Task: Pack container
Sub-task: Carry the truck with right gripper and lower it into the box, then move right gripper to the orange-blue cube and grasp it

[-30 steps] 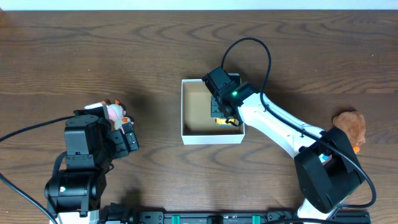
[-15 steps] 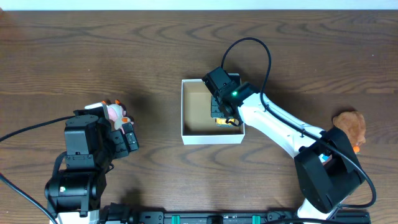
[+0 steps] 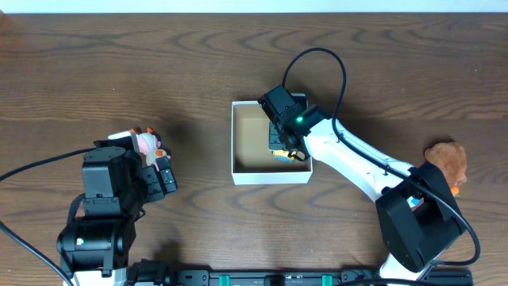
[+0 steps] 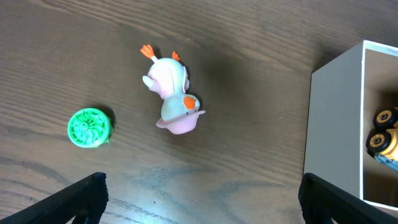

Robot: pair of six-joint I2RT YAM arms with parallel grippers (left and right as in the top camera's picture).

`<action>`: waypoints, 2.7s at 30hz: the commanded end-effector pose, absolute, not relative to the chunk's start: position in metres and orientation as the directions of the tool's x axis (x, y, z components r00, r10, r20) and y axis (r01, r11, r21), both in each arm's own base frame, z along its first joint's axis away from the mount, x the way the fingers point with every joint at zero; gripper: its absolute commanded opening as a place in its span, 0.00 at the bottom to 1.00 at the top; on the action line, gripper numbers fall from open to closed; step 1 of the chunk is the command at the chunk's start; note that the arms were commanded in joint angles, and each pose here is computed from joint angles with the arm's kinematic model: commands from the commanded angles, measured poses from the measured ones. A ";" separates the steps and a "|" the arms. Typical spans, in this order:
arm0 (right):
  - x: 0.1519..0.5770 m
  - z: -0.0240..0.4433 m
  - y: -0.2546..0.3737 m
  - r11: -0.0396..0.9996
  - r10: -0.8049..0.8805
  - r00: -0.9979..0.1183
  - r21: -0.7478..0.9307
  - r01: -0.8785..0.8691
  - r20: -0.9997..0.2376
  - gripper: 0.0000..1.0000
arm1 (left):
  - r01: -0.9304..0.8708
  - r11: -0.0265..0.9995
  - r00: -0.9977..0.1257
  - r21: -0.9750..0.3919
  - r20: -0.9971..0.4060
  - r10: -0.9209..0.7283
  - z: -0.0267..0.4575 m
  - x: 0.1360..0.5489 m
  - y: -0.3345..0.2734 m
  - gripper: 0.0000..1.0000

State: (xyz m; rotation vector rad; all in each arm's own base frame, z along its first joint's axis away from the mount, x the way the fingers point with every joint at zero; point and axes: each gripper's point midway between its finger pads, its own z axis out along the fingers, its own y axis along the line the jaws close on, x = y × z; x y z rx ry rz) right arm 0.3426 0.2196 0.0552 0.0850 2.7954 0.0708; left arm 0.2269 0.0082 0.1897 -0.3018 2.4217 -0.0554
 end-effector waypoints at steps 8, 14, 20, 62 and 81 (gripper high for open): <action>0.366 0.091 0.231 0.997 -0.003 -0.900 0.069 -0.037 -0.436 0.63 | -0.208 0.970 -0.724 -0.122 -0.648 -0.237 0.197 0.228 0.009 0.98; 0.385 0.164 0.212 1.000 0.013 -0.833 0.022 0.001 -0.553 0.85 | -0.208 0.970 -0.724 -0.122 -0.648 -0.237 0.197 0.228 0.009 0.98; 0.377 0.237 0.132 0.961 0.268 -0.762 0.103 0.257 -0.590 0.99 | -0.208 0.970 -0.724 -0.122 -0.648 -0.237 0.197 0.228 0.009 0.98; 0.215 0.022 -0.079 0.560 0.818 -0.552 0.008 0.828 -0.161 0.98 | -0.208 0.970 -0.724 -0.122 -0.648 -0.237 0.197 0.228 0.009 0.98; 0.211 0.016 -0.078 0.583 0.802 -0.576 -0.002 0.812 -0.159 0.60 | -0.209 0.970 -0.728 -0.120 -0.643 -0.237 0.196 0.227 0.009 0.98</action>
